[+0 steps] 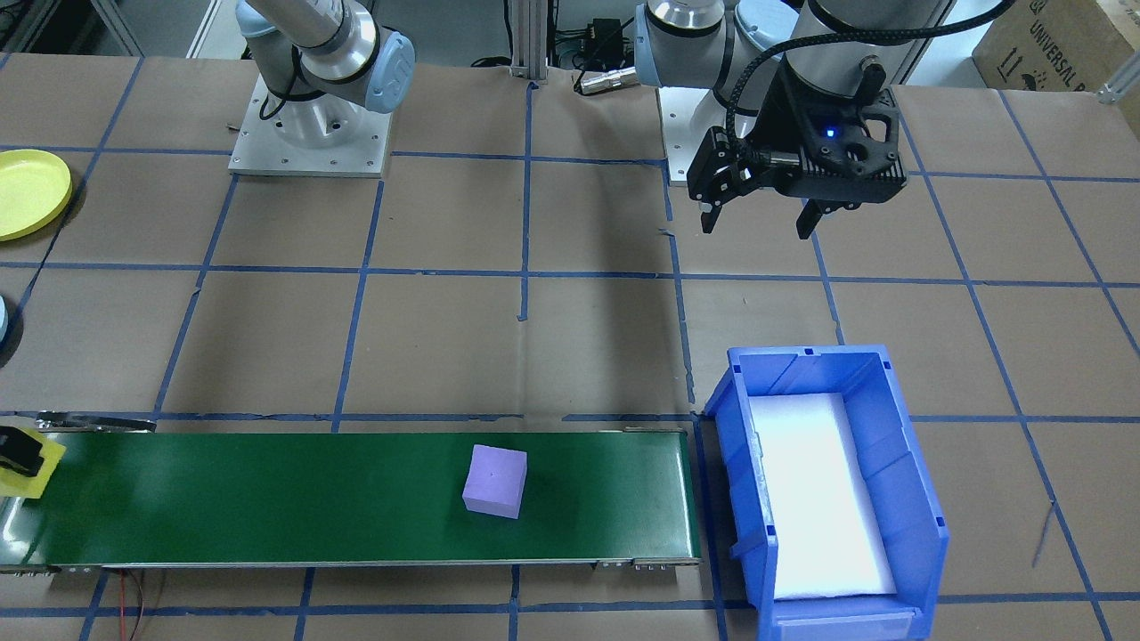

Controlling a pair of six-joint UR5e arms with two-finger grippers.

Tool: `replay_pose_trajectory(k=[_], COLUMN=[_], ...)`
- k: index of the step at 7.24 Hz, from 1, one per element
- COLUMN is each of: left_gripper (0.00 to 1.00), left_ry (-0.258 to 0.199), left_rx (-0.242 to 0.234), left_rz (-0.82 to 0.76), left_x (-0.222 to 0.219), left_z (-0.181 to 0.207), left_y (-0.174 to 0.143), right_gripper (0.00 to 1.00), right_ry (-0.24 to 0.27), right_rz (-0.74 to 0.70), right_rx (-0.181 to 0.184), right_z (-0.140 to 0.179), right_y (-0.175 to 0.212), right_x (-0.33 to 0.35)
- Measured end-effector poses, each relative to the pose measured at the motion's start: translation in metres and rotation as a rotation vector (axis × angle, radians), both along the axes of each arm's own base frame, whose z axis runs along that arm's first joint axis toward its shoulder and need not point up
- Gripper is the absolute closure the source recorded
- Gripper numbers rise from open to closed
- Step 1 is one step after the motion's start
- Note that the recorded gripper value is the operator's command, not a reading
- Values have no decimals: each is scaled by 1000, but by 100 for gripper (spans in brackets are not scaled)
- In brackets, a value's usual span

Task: Move block left to right into plate

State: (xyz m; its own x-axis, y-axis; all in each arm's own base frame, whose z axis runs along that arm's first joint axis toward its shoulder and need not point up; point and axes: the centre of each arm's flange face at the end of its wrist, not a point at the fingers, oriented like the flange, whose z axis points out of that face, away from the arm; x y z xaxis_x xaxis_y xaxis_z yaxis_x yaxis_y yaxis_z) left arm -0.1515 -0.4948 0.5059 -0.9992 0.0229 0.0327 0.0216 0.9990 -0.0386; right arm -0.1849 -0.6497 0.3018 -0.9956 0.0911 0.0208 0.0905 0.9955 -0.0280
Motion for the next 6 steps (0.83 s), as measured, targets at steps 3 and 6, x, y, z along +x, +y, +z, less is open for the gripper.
replay_pose_trajectory(k=[3,6], left_gripper=[0,0], left_ry=[-2,-4], left_rx=[39,104], left_rz=[2,-1], left_x=[0,-1], left_z=[-3,-9], left_y=[4,13], right_gripper=[69,69], right_ry=[36,-41], right_rz=[61,-13], right_rx=[24,98], right_z=[19,0], right_y=[76,209], right_x=[-129,-210])
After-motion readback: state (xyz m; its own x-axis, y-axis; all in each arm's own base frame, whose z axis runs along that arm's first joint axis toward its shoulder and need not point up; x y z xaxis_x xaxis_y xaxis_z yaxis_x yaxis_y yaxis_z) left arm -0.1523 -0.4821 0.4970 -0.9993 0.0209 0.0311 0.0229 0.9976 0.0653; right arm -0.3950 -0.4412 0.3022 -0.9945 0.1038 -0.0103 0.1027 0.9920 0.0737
